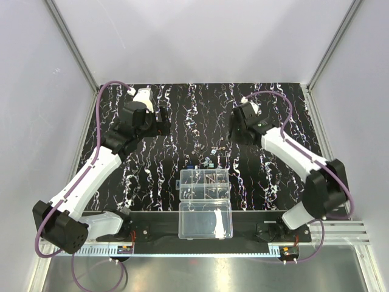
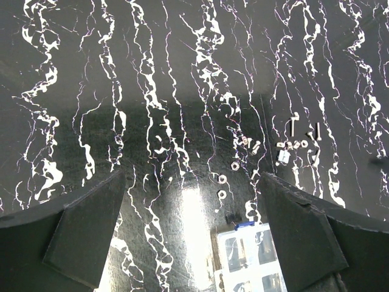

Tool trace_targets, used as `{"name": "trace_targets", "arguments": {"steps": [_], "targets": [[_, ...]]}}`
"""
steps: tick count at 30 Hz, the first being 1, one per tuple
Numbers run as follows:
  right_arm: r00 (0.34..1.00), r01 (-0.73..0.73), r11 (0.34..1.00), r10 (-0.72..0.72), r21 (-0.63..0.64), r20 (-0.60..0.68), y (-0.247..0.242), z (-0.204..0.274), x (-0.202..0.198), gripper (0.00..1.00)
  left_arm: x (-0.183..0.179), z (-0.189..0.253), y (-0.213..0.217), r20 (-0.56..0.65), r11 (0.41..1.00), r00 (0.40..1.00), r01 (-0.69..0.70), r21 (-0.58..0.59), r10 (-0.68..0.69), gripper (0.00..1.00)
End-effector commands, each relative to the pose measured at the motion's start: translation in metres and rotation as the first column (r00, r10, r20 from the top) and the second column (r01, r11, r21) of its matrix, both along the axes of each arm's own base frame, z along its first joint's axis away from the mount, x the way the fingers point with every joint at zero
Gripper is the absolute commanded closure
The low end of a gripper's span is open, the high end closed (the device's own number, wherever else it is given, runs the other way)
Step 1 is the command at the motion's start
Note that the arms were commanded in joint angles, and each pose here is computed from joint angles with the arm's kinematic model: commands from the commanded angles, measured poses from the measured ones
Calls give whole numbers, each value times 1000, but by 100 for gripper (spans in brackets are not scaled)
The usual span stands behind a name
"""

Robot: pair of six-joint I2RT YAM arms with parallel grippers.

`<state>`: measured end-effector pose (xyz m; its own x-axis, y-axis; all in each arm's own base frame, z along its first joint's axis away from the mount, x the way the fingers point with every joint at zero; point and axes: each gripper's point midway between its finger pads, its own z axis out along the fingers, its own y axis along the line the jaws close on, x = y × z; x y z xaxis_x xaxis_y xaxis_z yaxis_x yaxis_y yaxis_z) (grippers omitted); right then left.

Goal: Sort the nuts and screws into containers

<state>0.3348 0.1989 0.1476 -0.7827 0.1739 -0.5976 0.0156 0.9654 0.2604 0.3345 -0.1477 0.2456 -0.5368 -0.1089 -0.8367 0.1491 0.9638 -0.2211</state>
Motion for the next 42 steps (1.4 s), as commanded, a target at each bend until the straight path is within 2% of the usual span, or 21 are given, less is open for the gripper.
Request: {"name": "trace_targets", "arguments": {"steps": [1,7,11,16,23,27,30,34,35,39,40,42], "targets": [[979,173,984,-178,-52,-104,-28,-39,16,41,6,27,3,83,1000,996,-18,-9,19,1],[947,207,977,-213,-51,-242,-13,-90,18,51,7,28,5,89,1000,996,-26,-2,26,1],[940,255,966,-255,-31,-227,-11,-101,25,55,7,28,6,89,1000,996,-30,2,30,1],[934,279,958,-287,-70,-213,-17,-107,32,57,7,27,7,89,999,995,-34,6,33,1],[919,273,959,-284,-78,-273,-10,-123,24,62,8,29,12,94,998,994,-55,21,53,1],[922,268,956,-291,-120,-257,-12,-126,23,66,8,28,12,94,998,994,-57,25,55,1],[926,246,949,-290,-197,-242,-16,-127,23,69,8,29,14,97,998,994,-63,31,59,1],[918,202,923,-295,-328,-265,-29,-133,11,76,7,30,16,101,997,993,-71,37,67,1],[919,191,921,-289,-339,-267,-29,-135,9,76,7,30,16,101,997,993,-70,38,66,1],[910,182,916,-295,-358,-292,-37,-147,-6,89,8,30,17,102,997,992,-73,39,69,1],[909,180,917,-294,-357,-297,-37,-148,-7,98,8,31,17,105,997,992,-73,39,68,1],[907,177,918,-292,-355,-303,-37,-148,-9,100,7,31,17,104,997,992,-73,40,68,1]]}}
